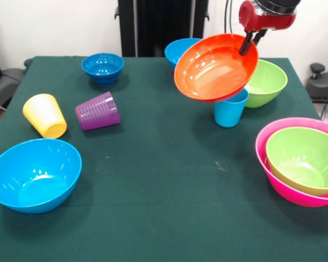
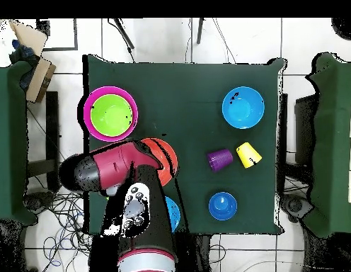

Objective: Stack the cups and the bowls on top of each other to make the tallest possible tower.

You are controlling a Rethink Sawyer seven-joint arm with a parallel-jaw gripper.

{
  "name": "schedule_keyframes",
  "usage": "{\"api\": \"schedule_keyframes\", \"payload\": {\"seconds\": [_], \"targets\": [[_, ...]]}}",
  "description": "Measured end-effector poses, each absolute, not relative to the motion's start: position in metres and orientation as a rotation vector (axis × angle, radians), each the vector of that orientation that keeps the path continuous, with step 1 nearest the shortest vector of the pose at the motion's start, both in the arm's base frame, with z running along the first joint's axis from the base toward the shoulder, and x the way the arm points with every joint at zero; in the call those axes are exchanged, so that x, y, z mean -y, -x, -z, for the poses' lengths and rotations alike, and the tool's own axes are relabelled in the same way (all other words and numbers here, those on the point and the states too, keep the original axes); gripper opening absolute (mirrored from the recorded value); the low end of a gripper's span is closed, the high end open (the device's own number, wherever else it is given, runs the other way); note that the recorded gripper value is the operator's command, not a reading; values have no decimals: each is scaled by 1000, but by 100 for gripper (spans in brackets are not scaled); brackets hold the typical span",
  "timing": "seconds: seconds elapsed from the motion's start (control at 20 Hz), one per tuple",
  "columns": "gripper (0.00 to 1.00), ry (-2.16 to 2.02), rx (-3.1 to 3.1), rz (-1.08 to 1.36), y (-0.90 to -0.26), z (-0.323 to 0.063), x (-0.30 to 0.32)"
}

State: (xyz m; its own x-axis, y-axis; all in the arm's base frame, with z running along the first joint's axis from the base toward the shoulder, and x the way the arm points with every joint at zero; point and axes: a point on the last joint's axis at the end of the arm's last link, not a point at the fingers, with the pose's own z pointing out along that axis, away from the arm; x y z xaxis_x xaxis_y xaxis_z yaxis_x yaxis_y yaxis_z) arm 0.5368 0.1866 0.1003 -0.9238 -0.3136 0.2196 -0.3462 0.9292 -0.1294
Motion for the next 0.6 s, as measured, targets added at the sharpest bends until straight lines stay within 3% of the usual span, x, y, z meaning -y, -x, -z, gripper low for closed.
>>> {"api": "schedule_keyframes", "payload": {"seconds": [0.6], "targets": [[0,-517,2889,-255,-534,-101,-193]]}}
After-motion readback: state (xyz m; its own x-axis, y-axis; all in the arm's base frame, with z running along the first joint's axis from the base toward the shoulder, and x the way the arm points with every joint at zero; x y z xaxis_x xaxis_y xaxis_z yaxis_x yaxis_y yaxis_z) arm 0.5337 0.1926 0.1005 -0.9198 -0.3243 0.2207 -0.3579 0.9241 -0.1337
